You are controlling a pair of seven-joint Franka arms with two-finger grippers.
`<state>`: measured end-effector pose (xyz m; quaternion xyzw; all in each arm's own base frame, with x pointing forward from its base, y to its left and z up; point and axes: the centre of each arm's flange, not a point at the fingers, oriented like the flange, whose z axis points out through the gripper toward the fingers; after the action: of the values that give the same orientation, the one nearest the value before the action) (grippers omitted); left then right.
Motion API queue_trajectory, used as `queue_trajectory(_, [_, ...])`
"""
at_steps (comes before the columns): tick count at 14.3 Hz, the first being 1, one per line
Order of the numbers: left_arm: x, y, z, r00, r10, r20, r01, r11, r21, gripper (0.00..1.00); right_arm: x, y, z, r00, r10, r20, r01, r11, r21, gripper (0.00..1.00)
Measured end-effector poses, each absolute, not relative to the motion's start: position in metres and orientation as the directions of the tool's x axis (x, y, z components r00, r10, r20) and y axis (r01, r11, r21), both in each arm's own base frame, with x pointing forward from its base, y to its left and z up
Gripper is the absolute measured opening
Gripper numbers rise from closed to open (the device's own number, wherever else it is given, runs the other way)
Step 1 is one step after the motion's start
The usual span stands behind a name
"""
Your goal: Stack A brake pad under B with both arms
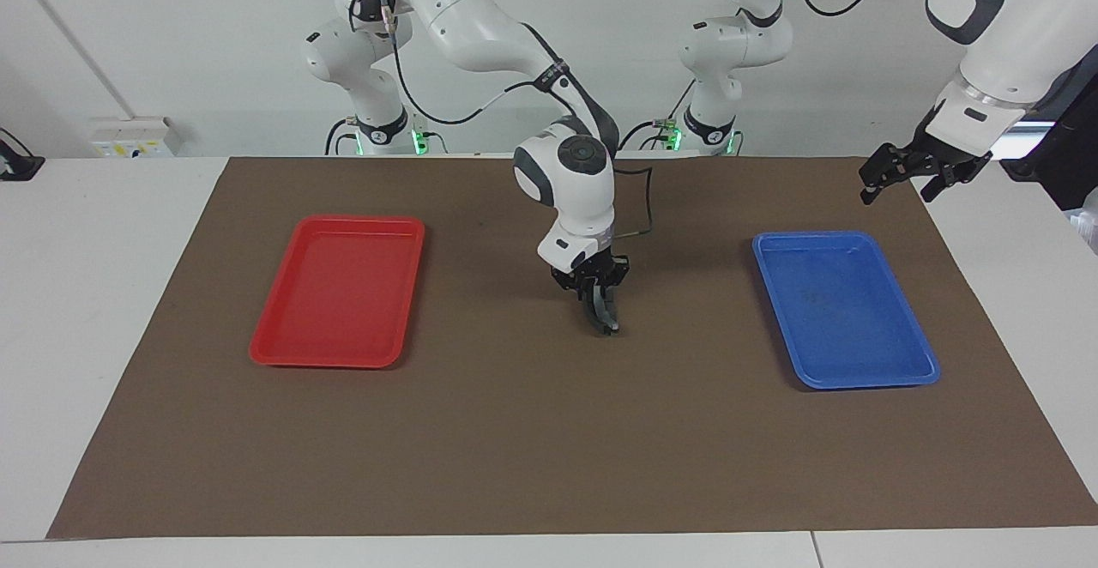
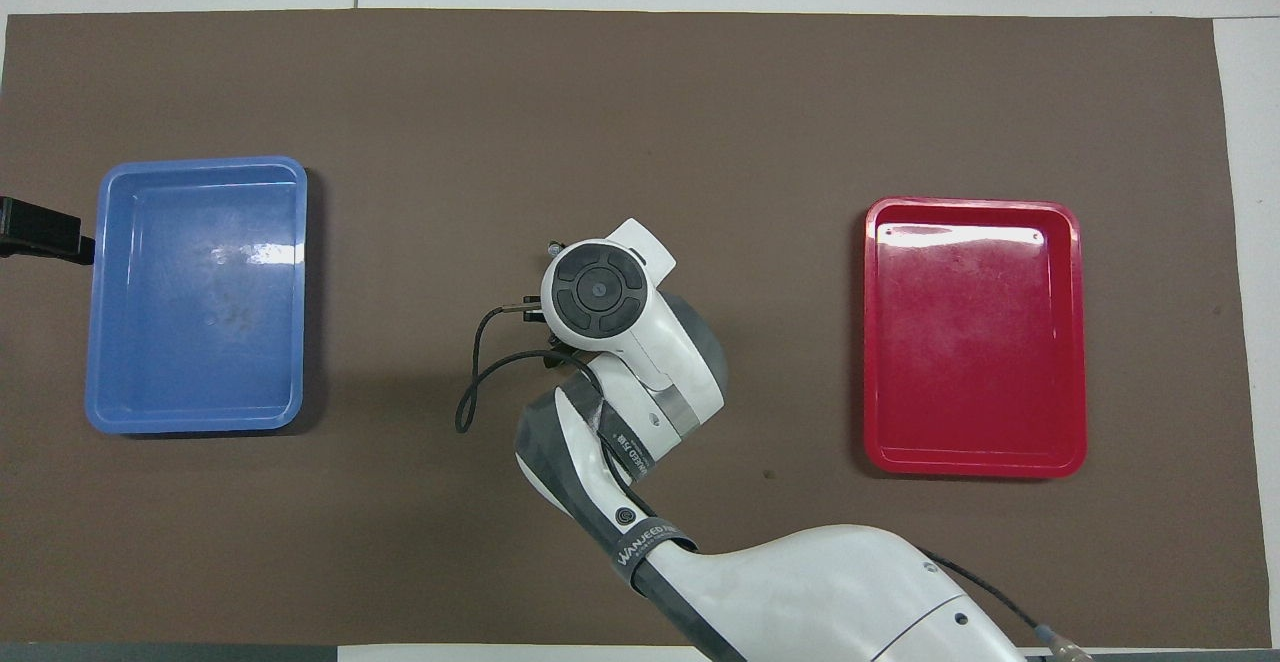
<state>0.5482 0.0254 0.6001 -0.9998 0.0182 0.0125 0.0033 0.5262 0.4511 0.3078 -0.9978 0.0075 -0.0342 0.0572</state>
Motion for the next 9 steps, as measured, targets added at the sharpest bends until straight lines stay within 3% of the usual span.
queue_trajectory(7, [0.5431, 0.0193, 0.5942, 0.999, -0.027, -0.040, -0.028, -1.000, -0.012, 1.00, 0.5166, 0.4586, 0.3016, 0.998, -0.002, 0.055, 0.004, -0.994, -0.112, 0.44])
queue_trajectory(9, [0.5430, 0.0185, 0.5945, 0.999, -0.029, -0.039, -0.029, -0.999, -0.012, 1.00, 0.5181, 0.4602, 0.3062, 0.998, -0.002, 0.062, 0.005, -0.993, -0.118, 0.63])
